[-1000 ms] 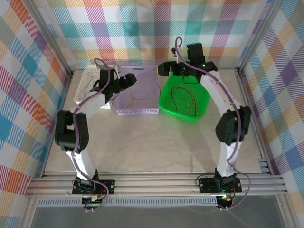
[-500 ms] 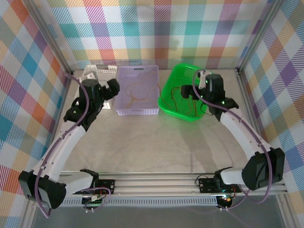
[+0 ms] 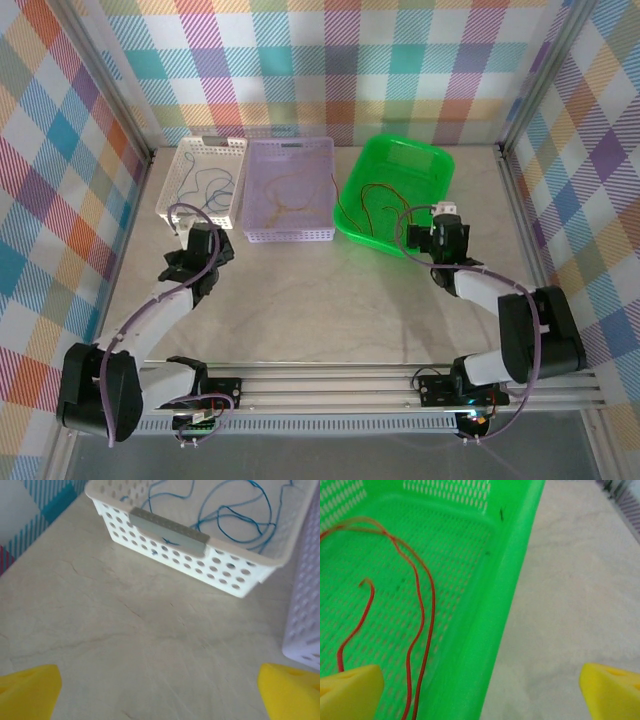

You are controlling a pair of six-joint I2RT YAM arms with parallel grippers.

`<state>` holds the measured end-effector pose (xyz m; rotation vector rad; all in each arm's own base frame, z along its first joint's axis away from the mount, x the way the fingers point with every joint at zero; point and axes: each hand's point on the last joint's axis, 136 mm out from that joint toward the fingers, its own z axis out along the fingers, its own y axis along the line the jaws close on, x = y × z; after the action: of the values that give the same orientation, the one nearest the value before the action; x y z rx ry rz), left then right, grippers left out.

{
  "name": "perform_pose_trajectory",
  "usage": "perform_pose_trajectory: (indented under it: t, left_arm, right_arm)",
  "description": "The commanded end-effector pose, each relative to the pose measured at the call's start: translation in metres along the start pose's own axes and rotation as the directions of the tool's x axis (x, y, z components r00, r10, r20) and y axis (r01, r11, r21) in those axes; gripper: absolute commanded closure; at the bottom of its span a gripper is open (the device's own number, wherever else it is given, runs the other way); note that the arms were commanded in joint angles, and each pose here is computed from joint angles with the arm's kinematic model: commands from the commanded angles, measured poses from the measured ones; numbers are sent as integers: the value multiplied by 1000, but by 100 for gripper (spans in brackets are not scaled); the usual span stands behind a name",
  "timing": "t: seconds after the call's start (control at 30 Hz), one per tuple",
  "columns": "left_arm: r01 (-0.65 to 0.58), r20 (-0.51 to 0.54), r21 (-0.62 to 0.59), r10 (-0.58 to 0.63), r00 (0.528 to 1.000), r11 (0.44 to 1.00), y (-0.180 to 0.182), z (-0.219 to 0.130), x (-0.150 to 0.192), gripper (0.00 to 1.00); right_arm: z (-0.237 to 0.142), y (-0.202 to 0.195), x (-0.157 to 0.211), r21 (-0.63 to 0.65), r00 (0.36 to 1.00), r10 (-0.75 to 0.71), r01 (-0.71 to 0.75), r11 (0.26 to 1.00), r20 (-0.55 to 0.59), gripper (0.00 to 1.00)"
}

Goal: Untangle the cables

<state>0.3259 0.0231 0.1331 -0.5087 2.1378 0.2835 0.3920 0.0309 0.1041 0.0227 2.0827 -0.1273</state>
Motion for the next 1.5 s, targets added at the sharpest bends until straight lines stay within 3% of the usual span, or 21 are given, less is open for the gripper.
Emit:
perform_pose_trajectory:
  t: [0.0,0.1,0.17,0.2,0.33,0.37,0.47,0.53,0.6,0.67,0.7,1.47]
  left_arm:
    - [19,117,-43,-14,993,999,9,13,-18,0]
    - [46,159,-66,-35,987,997,20,29,-18,0]
    - [94,184,-47,-84,979,995,26,42,-17,0]
    - [102,188,-19,-96,977,995,25,49,-14,0]
    - [89,178,62,-99,979,994,11,71,-10,0]
    - [44,170,125,-65,983,991,-3,75,-6,0]
    - [-29,130,128,12,991,991,-20,82,-5,0]
    - [-133,149,206,104,983,969,-46,80,0,0]
    - [-119,184,265,71,980,957,-46,73,7,0]
    - [-99,251,242,37,967,965,-40,71,9,0]
    - [-118,212,226,69,975,967,-42,74,12,0]
    - [-117,229,221,65,971,968,-42,73,10,0]
  right_arm:
    - [5,1,-9,-37,990,-53,59,998,132,0]
    - [11,-22,3,-96,988,107,-96,991,114,0]
    - [13,-18,5,-149,981,101,-76,986,168,0]
    - [12,-14,10,-160,989,90,-70,985,121,0]
    - [13,-14,8,-162,986,93,-69,984,140,0]
    - [13,-14,9,-161,987,92,-71,984,130,0]
    - [13,-14,8,-162,986,93,-70,984,135,0]
    - [13,-14,8,-162,987,92,-70,984,134,0]
    - [12,-14,8,-162,987,92,-70,984,134,0]
    - [12,-14,8,-163,987,93,-70,984,135,0]
    - [12,-14,8,-163,987,93,-70,984,134,0]
    - [12,-14,8,-163,986,94,-71,984,134,0]
